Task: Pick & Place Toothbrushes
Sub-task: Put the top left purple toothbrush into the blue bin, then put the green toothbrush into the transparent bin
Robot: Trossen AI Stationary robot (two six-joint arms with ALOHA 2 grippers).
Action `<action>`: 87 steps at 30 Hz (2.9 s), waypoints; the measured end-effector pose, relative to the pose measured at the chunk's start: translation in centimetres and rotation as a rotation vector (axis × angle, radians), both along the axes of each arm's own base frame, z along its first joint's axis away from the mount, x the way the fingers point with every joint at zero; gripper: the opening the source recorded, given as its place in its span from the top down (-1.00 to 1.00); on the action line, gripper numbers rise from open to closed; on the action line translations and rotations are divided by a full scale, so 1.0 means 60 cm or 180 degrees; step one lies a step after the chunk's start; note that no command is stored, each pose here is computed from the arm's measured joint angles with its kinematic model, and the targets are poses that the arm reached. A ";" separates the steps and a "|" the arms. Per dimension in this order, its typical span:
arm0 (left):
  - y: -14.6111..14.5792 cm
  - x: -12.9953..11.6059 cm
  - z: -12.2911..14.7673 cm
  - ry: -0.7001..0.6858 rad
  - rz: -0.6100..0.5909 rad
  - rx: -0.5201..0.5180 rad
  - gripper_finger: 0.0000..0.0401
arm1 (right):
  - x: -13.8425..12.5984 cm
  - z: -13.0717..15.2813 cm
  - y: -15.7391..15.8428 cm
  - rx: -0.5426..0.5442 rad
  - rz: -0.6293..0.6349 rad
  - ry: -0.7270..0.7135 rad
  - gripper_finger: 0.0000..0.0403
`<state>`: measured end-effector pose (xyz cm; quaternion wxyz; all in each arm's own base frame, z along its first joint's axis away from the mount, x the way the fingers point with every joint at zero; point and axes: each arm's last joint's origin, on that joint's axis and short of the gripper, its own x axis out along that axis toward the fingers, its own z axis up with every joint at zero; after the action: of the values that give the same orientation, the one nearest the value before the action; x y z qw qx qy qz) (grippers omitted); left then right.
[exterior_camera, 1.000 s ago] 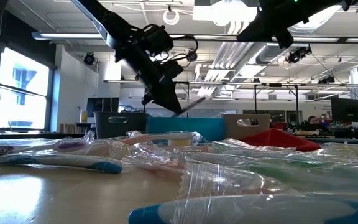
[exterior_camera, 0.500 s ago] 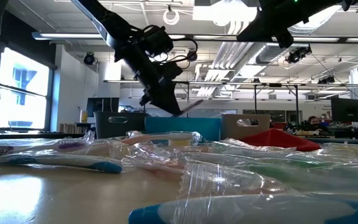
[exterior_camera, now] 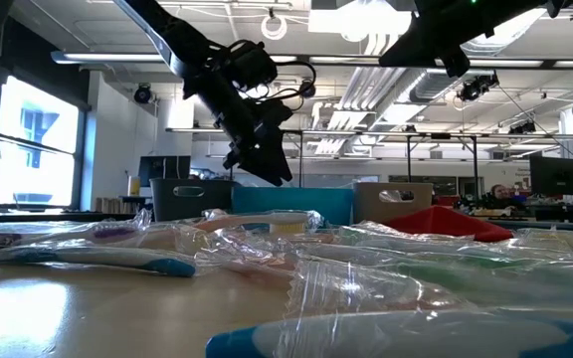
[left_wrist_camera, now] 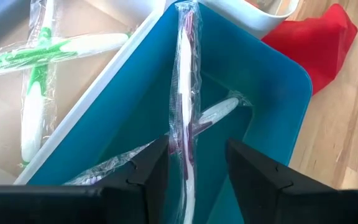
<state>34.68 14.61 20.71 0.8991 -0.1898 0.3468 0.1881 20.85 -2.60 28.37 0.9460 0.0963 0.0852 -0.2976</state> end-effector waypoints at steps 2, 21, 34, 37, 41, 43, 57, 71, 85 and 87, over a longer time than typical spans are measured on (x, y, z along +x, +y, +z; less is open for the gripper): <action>0.000 0.000 0.000 -0.0006 0.0014 -0.0014 0.24 | 0.000 0.000 0.000 0.0000 0.0000 0.0000 0.98; -0.004 0.006 0.070 -0.0104 -0.0288 -0.0126 0.80 | 0.000 -0.001 0.000 0.0001 0.0000 0.0012 0.98; -0.055 -0.020 0.137 0.0118 -0.0612 0.0052 0.98 | -0.001 -0.004 0.000 0.0008 0.0010 0.0082 0.98; -0.068 -0.032 0.156 0.0074 -0.0659 0.0067 0.98 | -0.001 -0.004 0.000 0.0008 0.0010 0.0079 0.98; -0.084 -0.060 0.177 0.0168 -0.0691 0.0019 0.98 | -0.001 -0.003 0.000 0.0008 0.0010 0.0072 0.98; -0.090 -0.078 0.183 0.0294 -0.0673 -0.0061 0.98 | -0.001 -0.003 0.000 0.0008 0.0010 0.0070 0.98; -0.174 -0.102 0.173 0.0864 -0.0707 -0.0106 0.98 | -0.001 -0.003 0.001 0.0021 0.0025 0.0062 0.98; -0.278 -0.112 0.079 0.0951 -0.0395 -0.0601 0.98 | -0.001 -0.004 0.001 0.0014 0.0030 0.0085 0.98; -0.363 -0.135 0.032 0.0873 0.0105 -0.0934 0.98 | -0.002 -0.007 0.001 0.0012 0.0037 0.0149 0.98; -0.368 -0.137 0.031 0.0874 0.0146 -0.0949 0.98 | -0.002 -0.010 0.001 0.0003 0.0041 0.0214 0.98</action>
<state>26.48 -7.49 22.56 0.8008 -0.3012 0.4857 0.1793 20.70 -2.56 27.80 0.9444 0.0862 0.1177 -0.2945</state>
